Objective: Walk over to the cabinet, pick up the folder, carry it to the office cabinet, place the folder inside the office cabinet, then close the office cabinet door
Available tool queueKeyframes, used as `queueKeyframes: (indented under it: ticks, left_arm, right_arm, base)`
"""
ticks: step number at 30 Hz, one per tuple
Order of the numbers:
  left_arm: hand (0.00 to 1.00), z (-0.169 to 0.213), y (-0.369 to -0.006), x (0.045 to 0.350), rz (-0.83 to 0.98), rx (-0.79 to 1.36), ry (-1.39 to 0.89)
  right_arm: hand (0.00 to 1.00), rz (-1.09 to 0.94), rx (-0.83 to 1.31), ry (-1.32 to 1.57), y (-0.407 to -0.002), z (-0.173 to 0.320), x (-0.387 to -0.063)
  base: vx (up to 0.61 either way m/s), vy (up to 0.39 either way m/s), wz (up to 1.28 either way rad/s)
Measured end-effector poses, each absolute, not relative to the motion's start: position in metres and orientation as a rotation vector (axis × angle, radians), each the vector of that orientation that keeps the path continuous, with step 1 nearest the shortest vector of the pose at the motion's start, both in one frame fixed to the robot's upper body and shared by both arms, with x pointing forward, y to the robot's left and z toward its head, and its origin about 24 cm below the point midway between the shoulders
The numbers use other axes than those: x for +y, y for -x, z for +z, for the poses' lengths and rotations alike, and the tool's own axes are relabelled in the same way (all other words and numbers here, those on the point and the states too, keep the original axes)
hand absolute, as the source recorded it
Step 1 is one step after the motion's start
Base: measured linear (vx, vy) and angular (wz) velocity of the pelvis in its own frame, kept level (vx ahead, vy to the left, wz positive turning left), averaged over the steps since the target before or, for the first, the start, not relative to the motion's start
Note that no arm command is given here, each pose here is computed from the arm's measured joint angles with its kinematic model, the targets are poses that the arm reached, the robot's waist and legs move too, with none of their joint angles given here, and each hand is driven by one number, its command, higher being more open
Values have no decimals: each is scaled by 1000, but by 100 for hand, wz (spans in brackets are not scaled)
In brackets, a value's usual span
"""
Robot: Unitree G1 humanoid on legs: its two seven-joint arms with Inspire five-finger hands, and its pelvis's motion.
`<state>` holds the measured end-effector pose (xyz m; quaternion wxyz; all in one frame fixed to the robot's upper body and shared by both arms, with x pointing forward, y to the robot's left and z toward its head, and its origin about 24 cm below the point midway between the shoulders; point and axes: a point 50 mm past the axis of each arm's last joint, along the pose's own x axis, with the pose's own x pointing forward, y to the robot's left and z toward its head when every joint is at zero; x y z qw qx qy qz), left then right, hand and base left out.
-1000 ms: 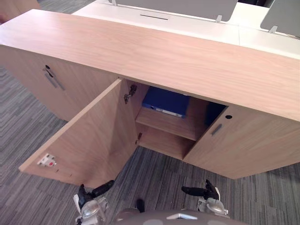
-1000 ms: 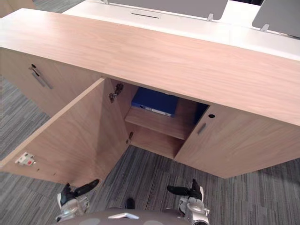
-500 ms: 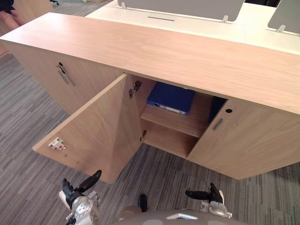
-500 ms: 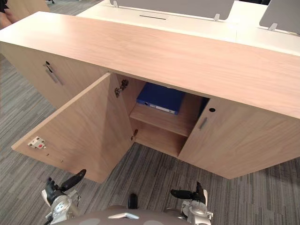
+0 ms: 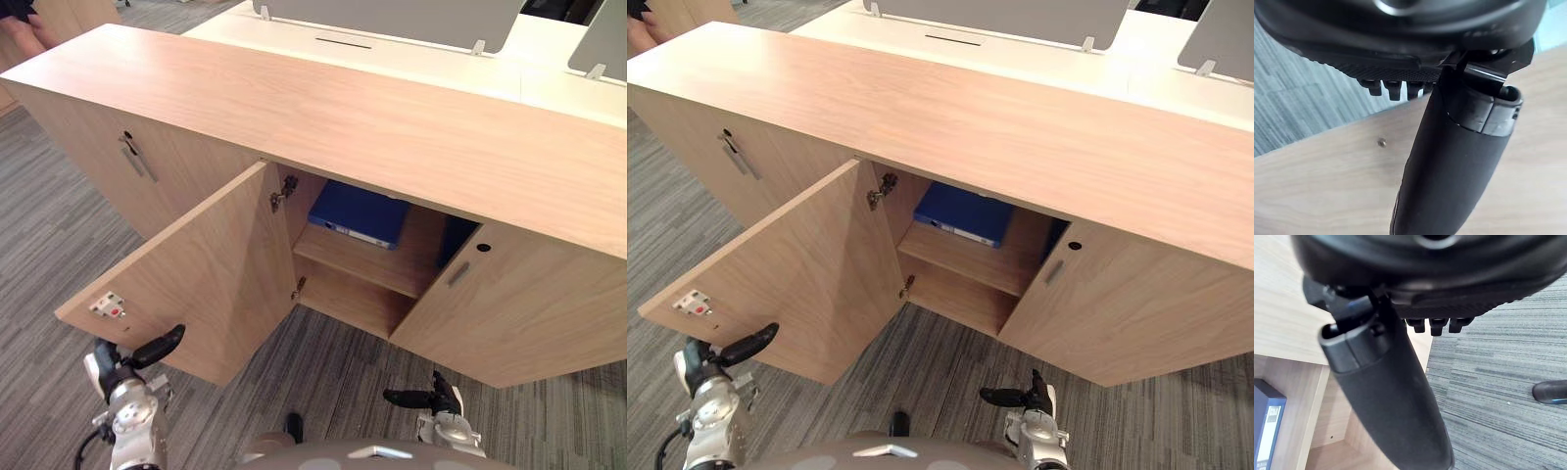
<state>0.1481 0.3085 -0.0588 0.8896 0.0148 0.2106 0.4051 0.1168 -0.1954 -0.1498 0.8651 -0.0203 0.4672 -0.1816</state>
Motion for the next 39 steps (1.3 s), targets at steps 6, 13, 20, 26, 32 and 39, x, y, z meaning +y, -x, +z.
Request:
queueKeyframes:
  ticks: [6, 13, 20, 26, 32, 39]
  left_arm:
    - [100, -45, -152, 315, 785, 376, -33]
    - [100, -34, -149, 300, 750, 282, 56]
    - [100, -40, -135, 273, 663, 299, 72]
    - [100, -52, -123, 255, 543, 371, 76]
    - [100, -64, -113, 223, 366, 449, 122]
    - [100, -73, -112, 191, 192, 526, 137]
  right_arm:
    - [100, -386, 1018, 34, -102, -154, -198]
    - [100, -376, 1032, 36, -95, -155, -201]
    - [100, -356, 1022, 19, -100, -154, -195]
    - [100, -342, 1004, 14, -107, -153, -195]
    - [100, -343, 1024, 21, -99, -154, -197]
    - [100, -312, 1012, 46, -103, -153, -196]
  base:
    - [-163, -24, -3]
    - [-19, -6, 6]
    - [52, 12, 12]
    - [-76, 15, -1]
    - [-95, 24, 0]
    - [-5, 27, -13]
